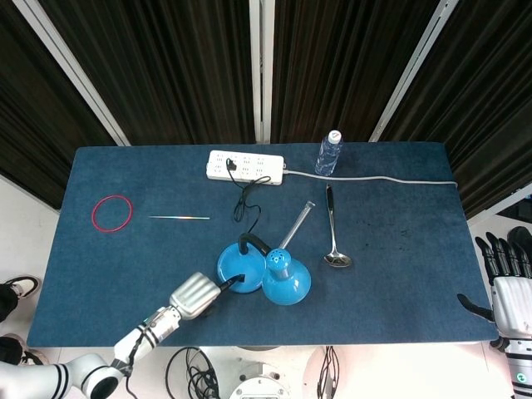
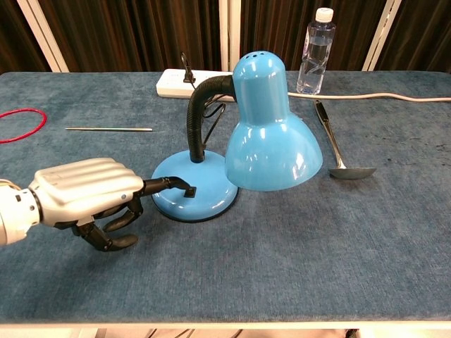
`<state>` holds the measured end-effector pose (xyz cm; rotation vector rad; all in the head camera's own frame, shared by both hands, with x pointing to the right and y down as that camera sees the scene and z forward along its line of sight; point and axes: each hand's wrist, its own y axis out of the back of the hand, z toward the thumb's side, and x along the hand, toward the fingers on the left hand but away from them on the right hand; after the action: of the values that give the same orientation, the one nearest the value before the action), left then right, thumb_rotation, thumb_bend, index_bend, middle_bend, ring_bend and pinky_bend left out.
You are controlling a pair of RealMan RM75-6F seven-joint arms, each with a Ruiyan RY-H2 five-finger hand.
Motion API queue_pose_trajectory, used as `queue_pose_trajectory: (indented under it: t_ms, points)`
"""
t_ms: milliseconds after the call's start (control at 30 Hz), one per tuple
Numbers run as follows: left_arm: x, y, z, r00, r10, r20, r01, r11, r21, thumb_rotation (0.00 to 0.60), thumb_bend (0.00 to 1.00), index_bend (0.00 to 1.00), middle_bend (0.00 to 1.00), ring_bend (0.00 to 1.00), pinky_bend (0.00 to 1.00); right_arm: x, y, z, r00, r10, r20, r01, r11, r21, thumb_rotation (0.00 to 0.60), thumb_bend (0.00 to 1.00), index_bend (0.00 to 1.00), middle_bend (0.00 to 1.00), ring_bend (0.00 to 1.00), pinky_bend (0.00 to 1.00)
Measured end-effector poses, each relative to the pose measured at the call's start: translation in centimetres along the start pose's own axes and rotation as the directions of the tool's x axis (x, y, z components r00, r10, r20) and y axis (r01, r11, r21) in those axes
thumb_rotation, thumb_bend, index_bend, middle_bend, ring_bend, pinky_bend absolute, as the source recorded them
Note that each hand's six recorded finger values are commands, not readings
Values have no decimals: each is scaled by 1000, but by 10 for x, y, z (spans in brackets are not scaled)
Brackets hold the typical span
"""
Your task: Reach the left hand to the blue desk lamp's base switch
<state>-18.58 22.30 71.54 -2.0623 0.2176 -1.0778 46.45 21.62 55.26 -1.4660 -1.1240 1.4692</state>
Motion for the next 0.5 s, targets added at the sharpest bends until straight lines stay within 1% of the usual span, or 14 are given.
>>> queue_pose_trajectory:
  t_ms: [133, 300, 500]
  points:
    - [0, -3, 0, 1000, -13, 2, 13, 1000, 8, 600, 384, 49, 779, 796, 851, 0, 0, -1, 1000, -1, 3, 1, 1000, -1, 600, 46, 0, 0, 0, 0]
    - [1, -3, 2, 1000, -8, 7, 8, 1000, 12, 600, 384, 84, 779, 796, 851, -2, -3, -2, 1000, 7, 12, -7, 1000, -5, 600, 49, 0, 0, 0, 0]
    - [1, -2, 5, 1000, 1, 20, -2, 1000, 21, 600, 384, 183, 779, 796, 851, -3, -4, -3, 1000, 11, 20, -11, 1000, -9, 600, 56, 0, 0, 0, 0]
